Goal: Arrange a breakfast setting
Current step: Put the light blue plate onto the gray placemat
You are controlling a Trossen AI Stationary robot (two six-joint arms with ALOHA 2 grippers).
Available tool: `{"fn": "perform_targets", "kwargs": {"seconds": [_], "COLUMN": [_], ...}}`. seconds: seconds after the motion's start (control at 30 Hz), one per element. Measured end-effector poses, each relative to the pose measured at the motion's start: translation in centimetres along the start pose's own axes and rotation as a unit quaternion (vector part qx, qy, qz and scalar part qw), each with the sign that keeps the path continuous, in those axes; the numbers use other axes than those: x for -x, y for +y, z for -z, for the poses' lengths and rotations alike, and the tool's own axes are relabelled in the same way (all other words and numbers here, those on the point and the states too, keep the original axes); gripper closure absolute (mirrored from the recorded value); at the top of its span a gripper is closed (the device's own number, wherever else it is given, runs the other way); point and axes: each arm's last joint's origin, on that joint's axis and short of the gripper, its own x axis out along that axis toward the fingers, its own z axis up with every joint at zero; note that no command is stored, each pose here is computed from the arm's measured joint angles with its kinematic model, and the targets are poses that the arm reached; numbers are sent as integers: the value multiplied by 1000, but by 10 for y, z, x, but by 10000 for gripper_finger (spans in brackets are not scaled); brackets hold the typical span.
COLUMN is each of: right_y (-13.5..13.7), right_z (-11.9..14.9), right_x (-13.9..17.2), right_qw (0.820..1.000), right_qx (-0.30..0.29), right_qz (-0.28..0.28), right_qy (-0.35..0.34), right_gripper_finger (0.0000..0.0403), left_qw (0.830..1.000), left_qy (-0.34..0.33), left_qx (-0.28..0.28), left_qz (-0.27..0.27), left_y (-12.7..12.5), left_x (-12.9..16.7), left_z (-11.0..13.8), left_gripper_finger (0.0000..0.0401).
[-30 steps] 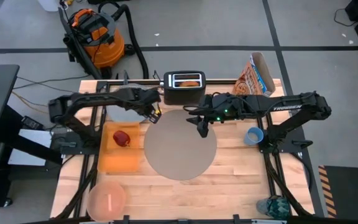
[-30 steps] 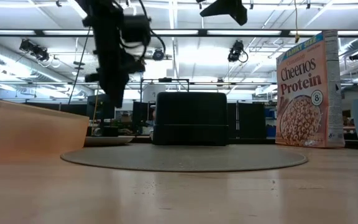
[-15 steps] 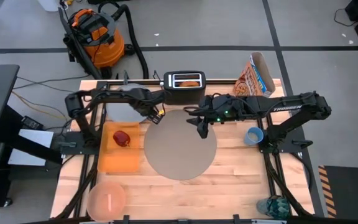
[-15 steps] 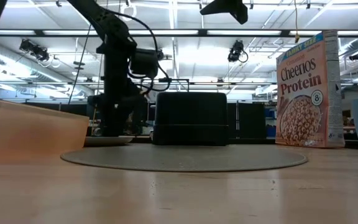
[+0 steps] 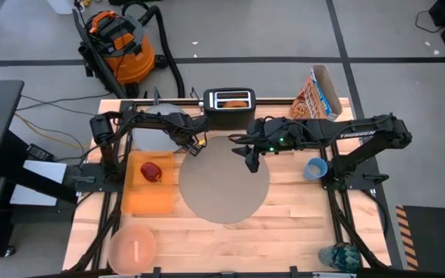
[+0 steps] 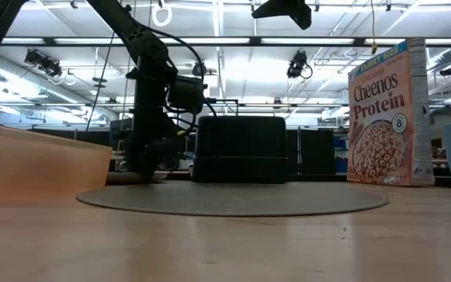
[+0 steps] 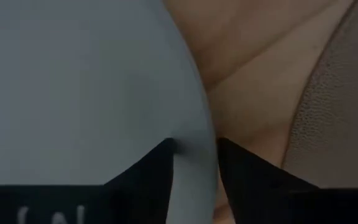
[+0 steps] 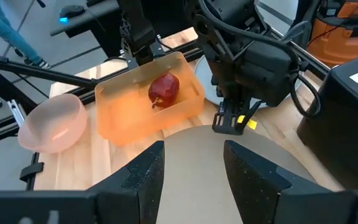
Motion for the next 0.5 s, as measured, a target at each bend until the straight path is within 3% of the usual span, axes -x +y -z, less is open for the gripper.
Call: {"fn": "perform_targets", "kwargs": {"seconds": [0.3,0.5], "right_y": [0,-2], "right_z": [0,-1], "right_x": [0,0], "right_qw": [999,996], "right_qx": [47,90], "right_qz": [0,2], "right_qy": [0,-1], "right_gripper_finger": [231,231], "left_qw": [1000,999], "left_qy": [-6,5], "left_qx": [1,-12], "left_qz": [-19,-35], "left_y": [-4,-10], "left_x": [3,12], "left_z": [4,6], "left_gripper_finger": [379,379]}}
